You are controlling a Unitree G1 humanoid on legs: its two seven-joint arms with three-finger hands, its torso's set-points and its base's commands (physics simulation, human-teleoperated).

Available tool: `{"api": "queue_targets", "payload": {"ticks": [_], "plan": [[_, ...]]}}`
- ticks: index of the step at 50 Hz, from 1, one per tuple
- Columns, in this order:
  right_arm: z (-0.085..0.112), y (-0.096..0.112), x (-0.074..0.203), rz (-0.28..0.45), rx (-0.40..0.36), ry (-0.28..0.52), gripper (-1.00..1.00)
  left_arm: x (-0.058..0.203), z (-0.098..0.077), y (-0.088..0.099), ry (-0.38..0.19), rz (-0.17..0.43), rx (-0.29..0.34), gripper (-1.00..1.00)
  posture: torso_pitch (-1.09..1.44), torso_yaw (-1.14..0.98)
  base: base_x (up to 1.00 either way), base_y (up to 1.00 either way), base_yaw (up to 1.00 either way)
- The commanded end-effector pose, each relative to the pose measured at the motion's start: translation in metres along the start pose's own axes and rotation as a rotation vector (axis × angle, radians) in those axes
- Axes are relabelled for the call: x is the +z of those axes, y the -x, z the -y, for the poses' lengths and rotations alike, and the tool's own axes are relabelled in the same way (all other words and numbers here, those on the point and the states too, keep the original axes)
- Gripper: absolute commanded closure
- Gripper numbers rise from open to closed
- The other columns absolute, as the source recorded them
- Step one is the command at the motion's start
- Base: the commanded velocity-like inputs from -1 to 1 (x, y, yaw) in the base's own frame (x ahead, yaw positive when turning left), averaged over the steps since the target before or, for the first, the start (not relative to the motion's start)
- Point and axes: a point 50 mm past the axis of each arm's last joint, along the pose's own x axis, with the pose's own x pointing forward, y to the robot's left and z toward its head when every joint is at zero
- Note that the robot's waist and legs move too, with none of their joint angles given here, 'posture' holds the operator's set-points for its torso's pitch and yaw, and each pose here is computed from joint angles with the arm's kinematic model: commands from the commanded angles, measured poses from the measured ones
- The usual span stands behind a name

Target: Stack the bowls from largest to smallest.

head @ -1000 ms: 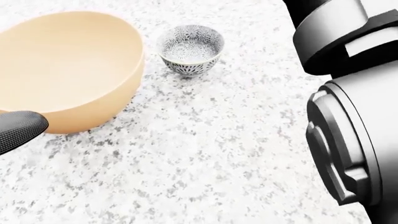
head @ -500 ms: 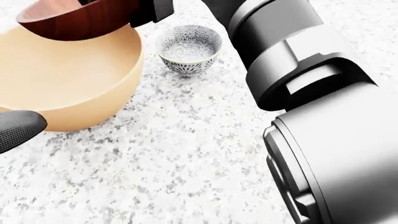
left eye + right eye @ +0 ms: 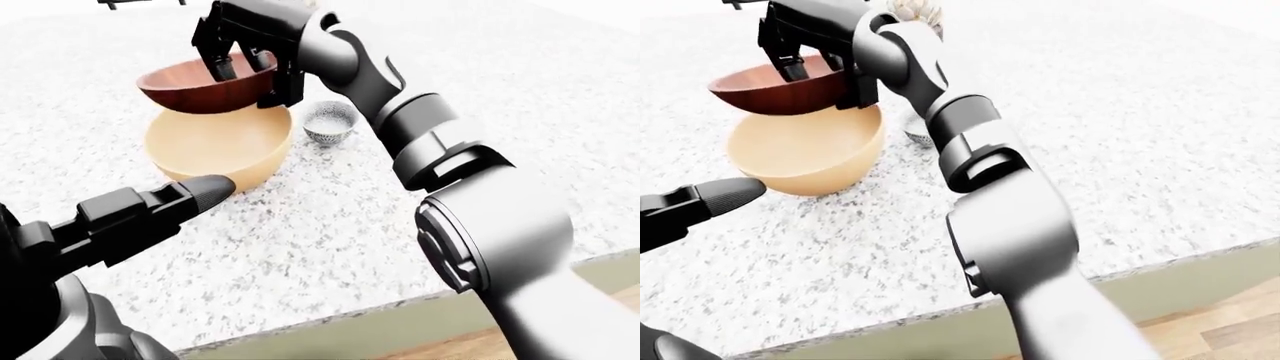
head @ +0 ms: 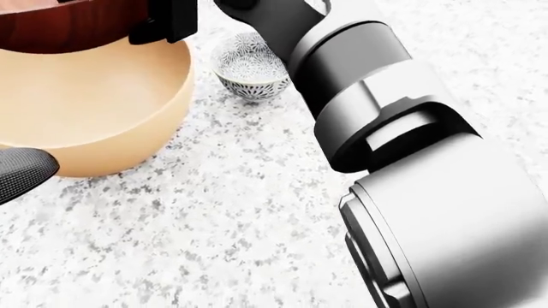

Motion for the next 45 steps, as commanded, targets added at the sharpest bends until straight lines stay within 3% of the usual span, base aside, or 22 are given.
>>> {"api": "queue_targets", "payload": {"ticks": [1, 12, 45], "plan": [[0.03, 0.0, 0.014, 0.064, -0.119, 0.014, 1.0, 0.003, -0.003, -0.002, -0.001, 0.024, 0.023, -1.0, 0.0, 0.0, 0.0, 0.0, 0.0], [0.025, 0.0, 0.016, 0.104, -0.14, -0.081, 1.0, 0.004, -0.002, -0.002, -0.001, 0.026, 0.021, -1.0, 0.0, 0.0, 0.0, 0.0, 0.0], [0.002, 0.0, 0.012, 0.104, -0.036, -0.007, 1.0, 0.003, -0.002, -0.001, 0.004, 0.025, 0.022, -1.0, 0.0, 0.0, 0.0, 0.0, 0.0]]}}
